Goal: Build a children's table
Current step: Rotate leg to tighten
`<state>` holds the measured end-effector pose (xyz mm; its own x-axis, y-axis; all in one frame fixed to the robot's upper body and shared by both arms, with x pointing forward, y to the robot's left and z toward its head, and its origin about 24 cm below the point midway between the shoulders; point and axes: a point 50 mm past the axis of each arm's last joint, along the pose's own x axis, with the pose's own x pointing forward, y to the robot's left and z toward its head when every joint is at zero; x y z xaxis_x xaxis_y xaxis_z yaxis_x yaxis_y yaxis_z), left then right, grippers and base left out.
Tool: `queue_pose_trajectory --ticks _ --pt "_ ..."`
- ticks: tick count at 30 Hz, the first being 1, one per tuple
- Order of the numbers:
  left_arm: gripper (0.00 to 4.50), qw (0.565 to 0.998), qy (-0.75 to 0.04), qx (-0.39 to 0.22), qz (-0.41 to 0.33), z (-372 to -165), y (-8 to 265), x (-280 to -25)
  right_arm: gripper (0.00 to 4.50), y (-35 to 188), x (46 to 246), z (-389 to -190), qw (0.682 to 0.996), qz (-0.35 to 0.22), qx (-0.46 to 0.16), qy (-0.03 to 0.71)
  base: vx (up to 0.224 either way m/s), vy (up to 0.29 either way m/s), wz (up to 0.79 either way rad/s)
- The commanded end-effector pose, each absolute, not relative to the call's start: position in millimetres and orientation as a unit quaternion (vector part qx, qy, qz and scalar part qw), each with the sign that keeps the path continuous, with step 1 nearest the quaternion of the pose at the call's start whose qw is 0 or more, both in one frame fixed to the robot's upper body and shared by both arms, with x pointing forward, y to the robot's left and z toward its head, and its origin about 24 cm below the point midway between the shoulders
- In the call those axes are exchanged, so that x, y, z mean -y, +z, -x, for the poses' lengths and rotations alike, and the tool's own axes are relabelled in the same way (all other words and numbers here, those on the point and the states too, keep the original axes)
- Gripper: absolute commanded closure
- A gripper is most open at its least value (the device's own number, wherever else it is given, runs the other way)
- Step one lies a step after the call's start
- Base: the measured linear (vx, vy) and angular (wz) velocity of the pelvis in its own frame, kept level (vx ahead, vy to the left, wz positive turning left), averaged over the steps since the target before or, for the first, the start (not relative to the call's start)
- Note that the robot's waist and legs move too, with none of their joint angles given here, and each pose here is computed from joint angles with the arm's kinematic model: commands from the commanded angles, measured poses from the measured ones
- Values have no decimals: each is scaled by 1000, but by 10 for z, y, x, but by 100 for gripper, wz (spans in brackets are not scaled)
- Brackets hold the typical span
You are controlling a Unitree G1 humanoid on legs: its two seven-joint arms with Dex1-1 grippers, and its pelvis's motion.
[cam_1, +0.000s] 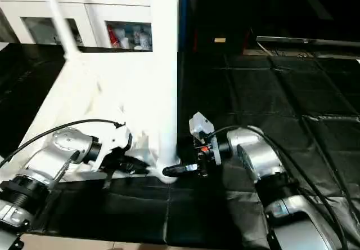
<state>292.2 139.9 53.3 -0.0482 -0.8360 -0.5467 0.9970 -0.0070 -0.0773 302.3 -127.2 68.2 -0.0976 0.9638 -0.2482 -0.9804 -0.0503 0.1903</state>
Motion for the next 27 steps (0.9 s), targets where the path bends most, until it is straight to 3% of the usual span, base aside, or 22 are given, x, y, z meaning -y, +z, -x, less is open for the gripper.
queue_pose_trajectory --ticks 1,14,20,23,27 --pt "450 628 -725 -217 -182 -2854 551 -1280 81 713 1247 -3027 658 25 -151 737 0 0 0" --pt "450 616 -732 -220 -192 -2830 556 -1299 199 682 1235 -3029 641 15 -161 751 0 0 0" --pt "450 623 -726 -223 -187 -2832 544 -1295 232 674 1214 -3023 639 8 -164 752 0 0 0" --pt "450 636 -715 -227 -180 -2845 532 -1287 239 664 1187 -3008 645 -8 -164 746 0 0 0" --pt "450 680 -677 -228 -168 -2936 534 -1250 241 619 1119 -3023 690 -21 -163 705 0 0 0"
